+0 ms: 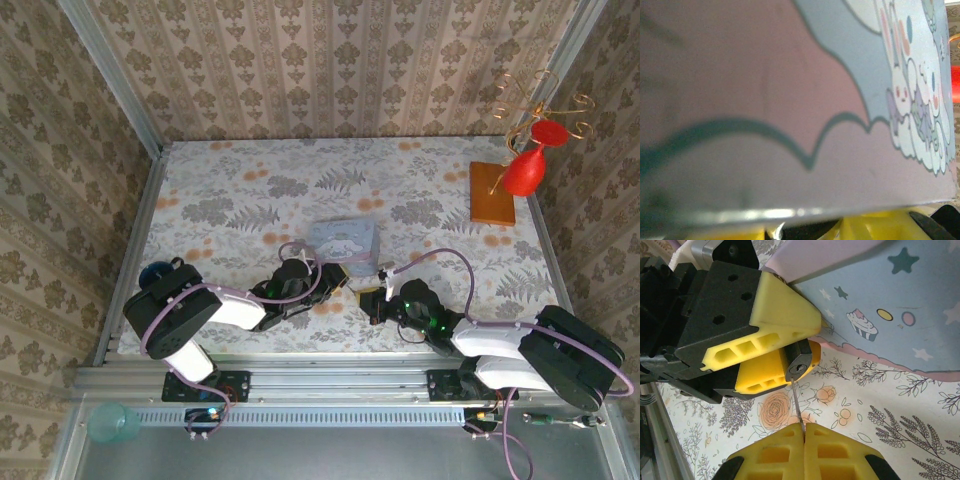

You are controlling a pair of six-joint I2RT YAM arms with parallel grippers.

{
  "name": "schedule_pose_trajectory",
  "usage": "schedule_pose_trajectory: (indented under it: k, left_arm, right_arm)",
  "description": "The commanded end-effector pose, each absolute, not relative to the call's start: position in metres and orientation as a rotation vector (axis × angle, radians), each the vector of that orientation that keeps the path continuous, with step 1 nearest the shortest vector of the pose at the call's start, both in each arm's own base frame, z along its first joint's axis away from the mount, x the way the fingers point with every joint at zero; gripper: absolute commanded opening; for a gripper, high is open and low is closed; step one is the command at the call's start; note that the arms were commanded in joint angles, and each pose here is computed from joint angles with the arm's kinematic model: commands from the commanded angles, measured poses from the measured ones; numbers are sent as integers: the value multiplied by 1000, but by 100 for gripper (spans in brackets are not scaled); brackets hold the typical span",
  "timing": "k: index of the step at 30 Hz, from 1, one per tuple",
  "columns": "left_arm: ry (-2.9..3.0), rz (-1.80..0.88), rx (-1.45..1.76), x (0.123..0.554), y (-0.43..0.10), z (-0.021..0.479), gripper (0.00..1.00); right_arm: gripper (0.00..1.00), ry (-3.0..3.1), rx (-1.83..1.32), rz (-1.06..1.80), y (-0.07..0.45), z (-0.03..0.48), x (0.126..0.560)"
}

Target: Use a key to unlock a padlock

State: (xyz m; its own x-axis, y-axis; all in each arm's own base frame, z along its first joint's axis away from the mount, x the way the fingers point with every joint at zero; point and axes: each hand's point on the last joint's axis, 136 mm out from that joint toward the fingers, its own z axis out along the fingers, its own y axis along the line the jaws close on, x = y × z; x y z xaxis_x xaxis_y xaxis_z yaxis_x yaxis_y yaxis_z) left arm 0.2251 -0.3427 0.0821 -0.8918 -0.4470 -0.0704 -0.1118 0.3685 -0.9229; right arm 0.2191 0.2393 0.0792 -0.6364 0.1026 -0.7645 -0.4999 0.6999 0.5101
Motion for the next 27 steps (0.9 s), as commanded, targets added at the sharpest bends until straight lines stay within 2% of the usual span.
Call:
schedule_pose_trajectory:
  k: [1,27]
  left_arm:
    - [2271,-1609,-476,226,-350,103,8]
    - [2277,-1628,-454,218,-355,106,8]
  right_arm:
    - [0,2047,-316,925,241,86,221]
    - [0,2022,-262,958,243,97,227]
